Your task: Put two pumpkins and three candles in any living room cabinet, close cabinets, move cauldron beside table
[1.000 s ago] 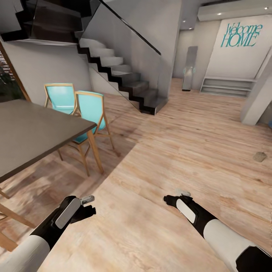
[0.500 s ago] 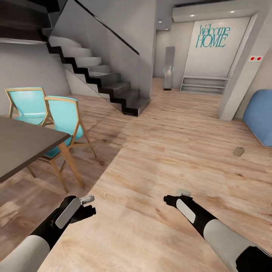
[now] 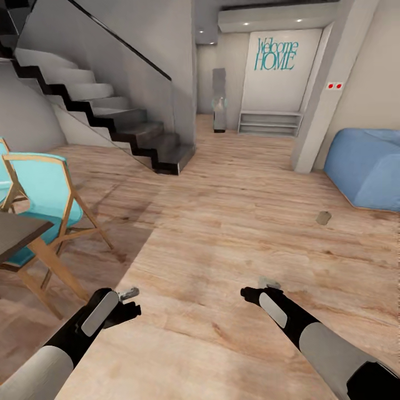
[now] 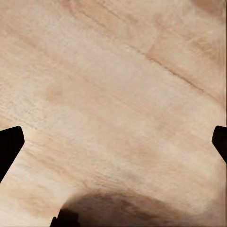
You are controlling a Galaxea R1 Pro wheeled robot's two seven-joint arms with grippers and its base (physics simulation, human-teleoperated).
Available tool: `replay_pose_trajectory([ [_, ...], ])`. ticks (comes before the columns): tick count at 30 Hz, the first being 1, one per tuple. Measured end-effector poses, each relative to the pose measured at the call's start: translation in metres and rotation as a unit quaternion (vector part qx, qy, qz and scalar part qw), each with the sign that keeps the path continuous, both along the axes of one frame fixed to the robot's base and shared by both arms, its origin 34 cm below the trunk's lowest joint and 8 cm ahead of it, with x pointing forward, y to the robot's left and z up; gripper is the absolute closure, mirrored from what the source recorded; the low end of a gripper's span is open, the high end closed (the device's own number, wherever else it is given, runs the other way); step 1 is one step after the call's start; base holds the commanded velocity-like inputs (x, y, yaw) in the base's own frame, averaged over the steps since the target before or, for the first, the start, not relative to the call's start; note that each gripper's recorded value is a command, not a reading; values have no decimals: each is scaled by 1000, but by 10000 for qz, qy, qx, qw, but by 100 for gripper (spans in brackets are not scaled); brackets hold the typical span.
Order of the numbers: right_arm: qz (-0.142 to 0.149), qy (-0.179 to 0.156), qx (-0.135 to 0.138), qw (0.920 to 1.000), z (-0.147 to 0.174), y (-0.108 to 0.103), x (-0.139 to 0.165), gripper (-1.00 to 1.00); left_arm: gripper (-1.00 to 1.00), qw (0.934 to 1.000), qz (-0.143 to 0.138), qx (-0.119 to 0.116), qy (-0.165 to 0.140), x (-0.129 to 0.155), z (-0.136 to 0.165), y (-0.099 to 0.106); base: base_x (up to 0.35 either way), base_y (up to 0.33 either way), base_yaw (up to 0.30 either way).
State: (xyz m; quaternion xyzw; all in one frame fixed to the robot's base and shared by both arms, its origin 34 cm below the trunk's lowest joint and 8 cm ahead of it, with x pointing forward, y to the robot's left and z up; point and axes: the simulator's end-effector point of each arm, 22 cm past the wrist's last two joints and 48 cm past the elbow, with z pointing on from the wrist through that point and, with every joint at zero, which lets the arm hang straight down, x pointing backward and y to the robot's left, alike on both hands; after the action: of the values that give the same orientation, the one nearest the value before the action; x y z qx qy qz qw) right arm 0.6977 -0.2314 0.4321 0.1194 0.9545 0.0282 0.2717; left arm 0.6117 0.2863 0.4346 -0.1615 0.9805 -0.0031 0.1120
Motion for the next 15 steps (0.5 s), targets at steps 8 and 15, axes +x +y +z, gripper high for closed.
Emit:
replay_pose_trajectory([
  [8, -1, 1, -2, 10000, 0, 0, 0, -100, -100, 10000, 0, 0, 0, 0, 0, 0, 314, 0, -284],
  [15, -11, 27, -13, 10000, -2, -2, -2, -100, -100, 10000, 0, -1, 0, 0, 0, 0, 314, 0, -284],
])
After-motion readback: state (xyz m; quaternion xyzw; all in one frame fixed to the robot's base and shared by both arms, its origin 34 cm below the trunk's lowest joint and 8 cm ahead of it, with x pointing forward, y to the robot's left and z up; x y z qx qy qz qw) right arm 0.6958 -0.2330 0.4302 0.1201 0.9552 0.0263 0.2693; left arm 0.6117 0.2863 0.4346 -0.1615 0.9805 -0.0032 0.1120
